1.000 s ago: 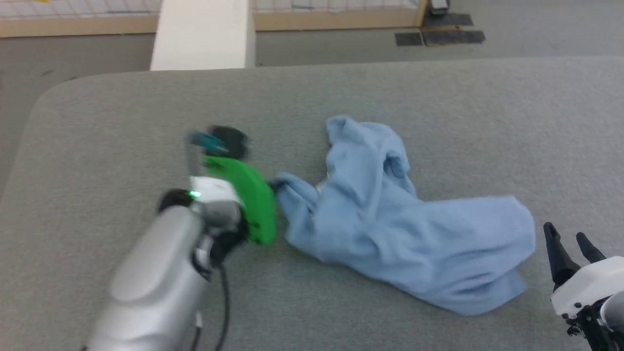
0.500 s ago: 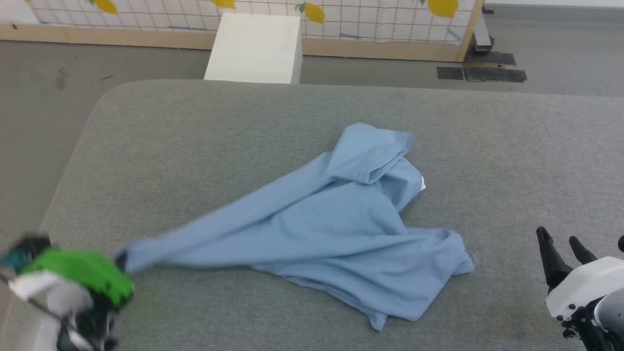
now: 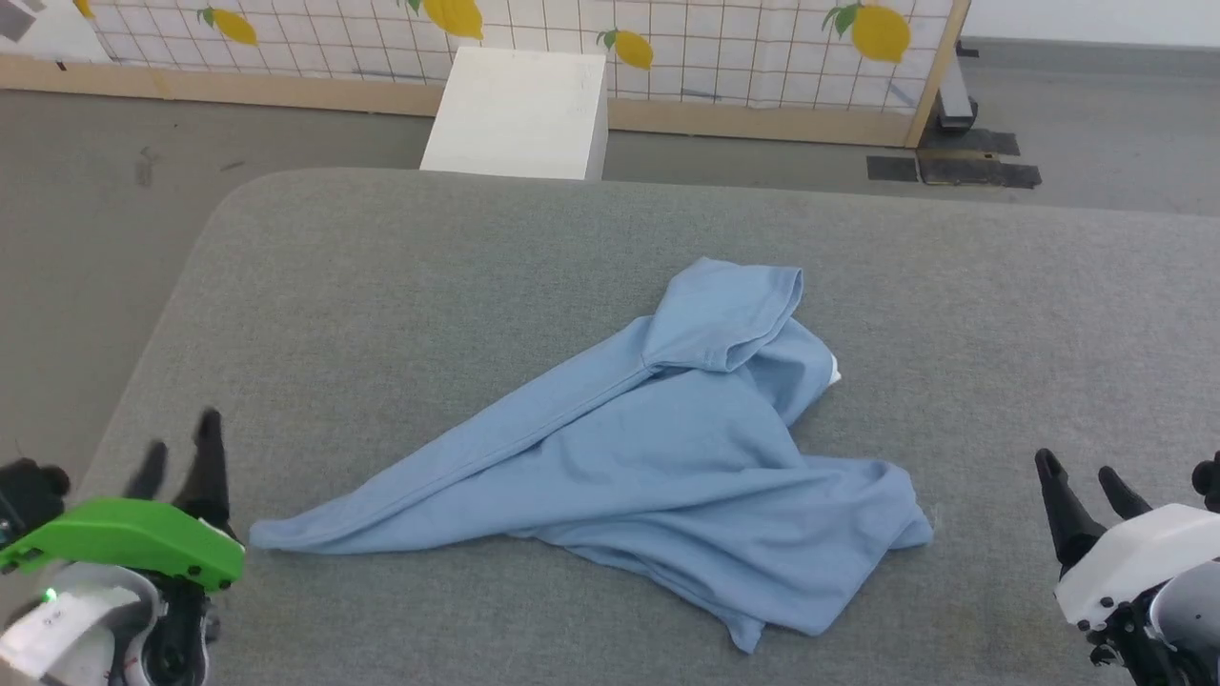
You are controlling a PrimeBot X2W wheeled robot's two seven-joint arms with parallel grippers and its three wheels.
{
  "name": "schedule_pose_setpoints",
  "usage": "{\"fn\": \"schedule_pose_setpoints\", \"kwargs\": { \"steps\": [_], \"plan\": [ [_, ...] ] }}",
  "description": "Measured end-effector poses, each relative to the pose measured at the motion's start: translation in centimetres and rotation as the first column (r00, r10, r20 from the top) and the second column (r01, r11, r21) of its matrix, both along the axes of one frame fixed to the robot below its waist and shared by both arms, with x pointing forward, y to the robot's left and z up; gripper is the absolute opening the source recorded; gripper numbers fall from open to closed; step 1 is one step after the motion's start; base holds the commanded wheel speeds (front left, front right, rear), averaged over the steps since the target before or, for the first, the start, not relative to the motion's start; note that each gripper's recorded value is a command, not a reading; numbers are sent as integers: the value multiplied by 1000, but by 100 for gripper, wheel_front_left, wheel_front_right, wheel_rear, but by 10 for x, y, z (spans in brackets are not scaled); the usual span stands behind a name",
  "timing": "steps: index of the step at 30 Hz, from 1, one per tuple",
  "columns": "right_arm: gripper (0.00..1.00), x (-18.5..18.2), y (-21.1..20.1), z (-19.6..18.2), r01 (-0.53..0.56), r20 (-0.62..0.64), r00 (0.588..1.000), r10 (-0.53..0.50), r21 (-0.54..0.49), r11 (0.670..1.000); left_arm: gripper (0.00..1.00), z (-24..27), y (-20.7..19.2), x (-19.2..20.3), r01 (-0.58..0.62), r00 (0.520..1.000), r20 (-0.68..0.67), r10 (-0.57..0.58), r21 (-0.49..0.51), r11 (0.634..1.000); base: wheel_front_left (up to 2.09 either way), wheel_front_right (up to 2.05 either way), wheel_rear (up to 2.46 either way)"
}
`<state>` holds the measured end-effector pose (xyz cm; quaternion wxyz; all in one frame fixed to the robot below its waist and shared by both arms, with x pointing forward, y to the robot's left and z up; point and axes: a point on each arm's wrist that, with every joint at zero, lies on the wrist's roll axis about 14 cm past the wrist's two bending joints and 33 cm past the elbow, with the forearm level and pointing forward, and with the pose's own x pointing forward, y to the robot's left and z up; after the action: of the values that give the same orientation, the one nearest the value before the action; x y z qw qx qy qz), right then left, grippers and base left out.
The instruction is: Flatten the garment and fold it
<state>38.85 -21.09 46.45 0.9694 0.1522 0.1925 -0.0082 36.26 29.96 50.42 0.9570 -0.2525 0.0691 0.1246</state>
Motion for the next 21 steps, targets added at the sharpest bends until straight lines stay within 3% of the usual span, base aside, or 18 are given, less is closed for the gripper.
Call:
{"fn": "schedule_pose_setpoints", "kwargs": {
  "steps": [7, 15, 19, 21],
  "plan": [
    [100, -6, -1, -3, 1, -13, 1000, -1, 0, 1000, 100, 31, -13, -4, 8, 975, 215, -56, 221, 975, 0, 0, 0],
    [100, -1, 35, -8, -138, -95, 986, 134, -47, 989, 100, 15, -29, -7, 60, 975, 184, -123, 317, 947, 0, 0, 0],
    [100, 10, 67, -12, -272, -210, 946, 248, -95, 958, 100, 5, -33, -7, 78, 979, 155, -133, 319, 944, 0, 0, 0],
    [100, 15, 85, -19, -364, -324, 895, 306, -138, 921, 100, -1, -33, -7, 86, 981, 140, -136, 315, 945, 0, 0, 0]
  ]
}}
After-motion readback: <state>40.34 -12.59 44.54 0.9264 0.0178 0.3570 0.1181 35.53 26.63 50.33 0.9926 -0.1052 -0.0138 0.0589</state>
